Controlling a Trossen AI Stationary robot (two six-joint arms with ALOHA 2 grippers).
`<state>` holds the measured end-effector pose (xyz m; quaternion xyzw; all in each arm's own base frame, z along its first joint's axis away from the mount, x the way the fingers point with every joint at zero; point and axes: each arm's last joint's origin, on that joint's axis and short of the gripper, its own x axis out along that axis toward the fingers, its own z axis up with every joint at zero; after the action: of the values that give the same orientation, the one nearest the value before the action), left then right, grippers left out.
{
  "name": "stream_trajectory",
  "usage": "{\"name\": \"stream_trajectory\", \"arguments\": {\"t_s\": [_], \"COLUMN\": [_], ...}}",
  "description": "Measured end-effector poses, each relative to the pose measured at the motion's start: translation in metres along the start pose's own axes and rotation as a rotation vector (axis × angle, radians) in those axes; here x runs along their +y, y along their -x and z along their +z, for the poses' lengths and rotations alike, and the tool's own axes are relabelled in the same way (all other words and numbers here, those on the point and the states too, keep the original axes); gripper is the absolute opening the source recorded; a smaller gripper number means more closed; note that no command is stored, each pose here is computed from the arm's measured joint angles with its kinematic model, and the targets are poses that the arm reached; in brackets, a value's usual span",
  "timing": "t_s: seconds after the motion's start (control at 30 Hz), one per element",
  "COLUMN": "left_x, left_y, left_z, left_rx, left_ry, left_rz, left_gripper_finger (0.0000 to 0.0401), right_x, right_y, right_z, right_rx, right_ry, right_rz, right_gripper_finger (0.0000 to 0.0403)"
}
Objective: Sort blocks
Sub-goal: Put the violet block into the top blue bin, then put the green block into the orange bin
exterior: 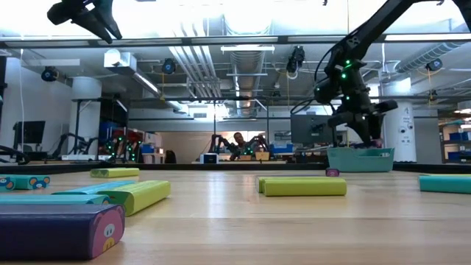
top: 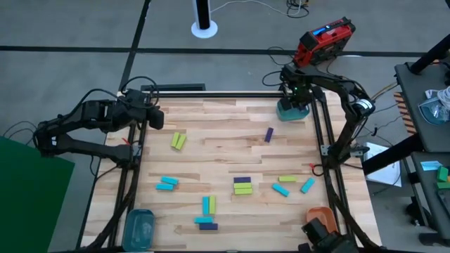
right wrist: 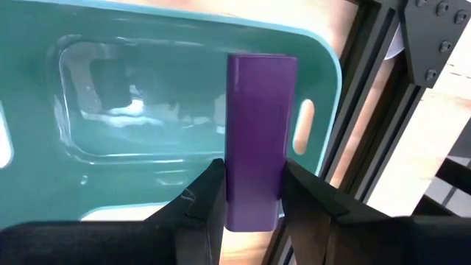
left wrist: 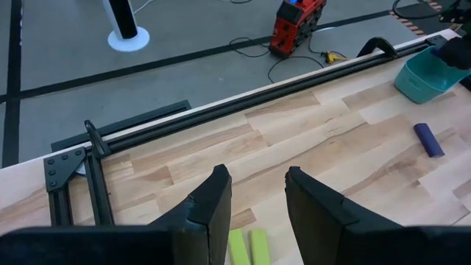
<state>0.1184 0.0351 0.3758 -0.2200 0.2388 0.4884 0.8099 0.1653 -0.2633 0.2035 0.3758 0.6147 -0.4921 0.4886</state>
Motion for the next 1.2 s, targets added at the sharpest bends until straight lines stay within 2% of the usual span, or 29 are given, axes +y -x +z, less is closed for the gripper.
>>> {"name": "stream_trajectory", "arguments": {"t_s": [0.1, 0.4, 0.57, 0.9, 1.13, 1.2], "left_x": [0.0, 0.0, 0.0, 0.0, 0.0, 0.0], "left_y": [0.0, 0.0, 0.0, 0.0, 0.0, 0.0], "left_z": [0.0, 0.0, 0.0, 0.0, 0.0, 0.0], "left_rx": [0.0, 0.0, 0.0, 0.0, 0.006, 0.015], "left_ry": [0.0, 0.0, 0.0, 0.0, 0.001, 0.0], "left_rz": [0.0, 0.0, 0.0, 0.0, -0.006, -0.016], "left_gripper_finger": [0.0109, 0.0109, 0.0109, 0.0109, 0.0109, 0.0109], "right_x": [0.0, 0.0, 0.0, 0.001, 0.006, 0.009], "right_y": [0.0, 0.0, 0.0, 0.006, 0.044, 0.057], "right_z": [0.0, 0.0, 0.0, -0.003, -0.027, -0.038], "right_rx": [0.0, -0.001, -0.003, -0.026, -0.15, -0.185], "right_ry": [0.0, -0.002, -0.004, 0.002, -0.022, -0.034], "right_rz": [0.0, 0.0, 0.001, 0.012, 0.072, 0.124], "right_gripper_finger": [0.0108, 0.0151, 0.0158, 0.0133, 0.0113, 0.0105]}}
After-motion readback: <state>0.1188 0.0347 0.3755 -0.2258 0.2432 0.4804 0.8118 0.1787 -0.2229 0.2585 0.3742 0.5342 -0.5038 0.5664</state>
